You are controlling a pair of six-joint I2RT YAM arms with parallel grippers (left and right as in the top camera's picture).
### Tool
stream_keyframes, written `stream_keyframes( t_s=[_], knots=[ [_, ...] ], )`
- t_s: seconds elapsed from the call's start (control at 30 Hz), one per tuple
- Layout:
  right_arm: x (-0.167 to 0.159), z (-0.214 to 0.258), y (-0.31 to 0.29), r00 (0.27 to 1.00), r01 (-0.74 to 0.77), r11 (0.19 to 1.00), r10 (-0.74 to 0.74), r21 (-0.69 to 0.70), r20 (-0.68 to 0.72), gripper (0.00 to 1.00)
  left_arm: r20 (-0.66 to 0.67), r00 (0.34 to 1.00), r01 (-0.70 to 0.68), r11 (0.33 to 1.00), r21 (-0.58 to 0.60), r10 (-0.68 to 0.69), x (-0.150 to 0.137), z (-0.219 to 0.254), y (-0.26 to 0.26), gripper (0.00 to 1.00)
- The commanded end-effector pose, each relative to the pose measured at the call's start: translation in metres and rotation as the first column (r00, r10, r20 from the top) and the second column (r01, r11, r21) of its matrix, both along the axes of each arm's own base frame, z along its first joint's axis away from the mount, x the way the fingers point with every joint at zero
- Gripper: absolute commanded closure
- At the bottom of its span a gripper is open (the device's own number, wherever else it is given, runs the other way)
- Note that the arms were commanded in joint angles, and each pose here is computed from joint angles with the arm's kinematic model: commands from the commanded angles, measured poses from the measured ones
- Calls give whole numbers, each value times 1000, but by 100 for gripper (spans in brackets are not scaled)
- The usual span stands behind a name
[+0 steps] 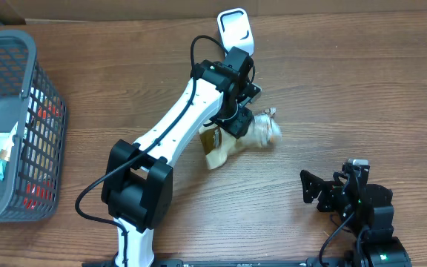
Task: Scan the item barcode
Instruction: 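Carry the snack bag to the scanner and drop it mid-table, then return the left gripper to the basket and grasp the white tube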
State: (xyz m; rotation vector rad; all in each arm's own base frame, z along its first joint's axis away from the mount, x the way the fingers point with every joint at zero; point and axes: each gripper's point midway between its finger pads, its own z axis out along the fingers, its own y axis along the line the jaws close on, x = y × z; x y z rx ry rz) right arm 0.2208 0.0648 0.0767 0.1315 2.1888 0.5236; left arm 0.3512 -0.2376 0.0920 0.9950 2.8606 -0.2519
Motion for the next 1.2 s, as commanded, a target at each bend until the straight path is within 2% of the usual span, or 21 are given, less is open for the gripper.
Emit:
stream_keyframes(
  t_s=[0.0,0.1,0.23,0.3,0.4,0.53,0.7,0.83,0.87,0.93,1.17],
  knots=[
    [0,1,1,1000,-3,1000,3,-1,7,0,-25,999,42,998,-44,-43,-11,5,-13,30],
    [0,1,1,1000,-3,1000,3,-1,7,0,-26,999,45,995,-85,-48,-11,18,-20,25],
    [0,0,1,1000,-3,1000,3,-1,7,0,33,999,14,992,-124,-10,7,55,-21,17],
    [0,0,1,1000,-3,1000,3,-1,7,0,83,996,-11,988,-153,24,22,84,-18,0],
    [0,1,1,1000,-3,1000,3,-1,7,0,171,980,-65,977,-204,101,45,136,0,0],
    [0,0,1,1000,-3,1000,3,-1,7,0,274,923,-191,941,-279,268,69,208,56,0],
    [0,0,1,1000,-3,1000,3,-1,7,0,339,748,-478,817,-323,571,75,267,172,0],
    [0,1,1,1000,-3,1000,3,-1,7,0,363,574,-646,679,-349,734,63,289,267,0],
    [0,1,1,1000,-3,1000,3,-1,7,0,360,508,-697,619,-360,782,58,292,297,0],
    [0,1,1,1000,-3,1000,3,-1,7,0,355,420,-756,538,-374,836,47,295,338,0],
    [0,0,1,1000,-3,1000,3,-1,7,0,313,183,-884,296,-362,932,8,285,436,0]
  ],
)
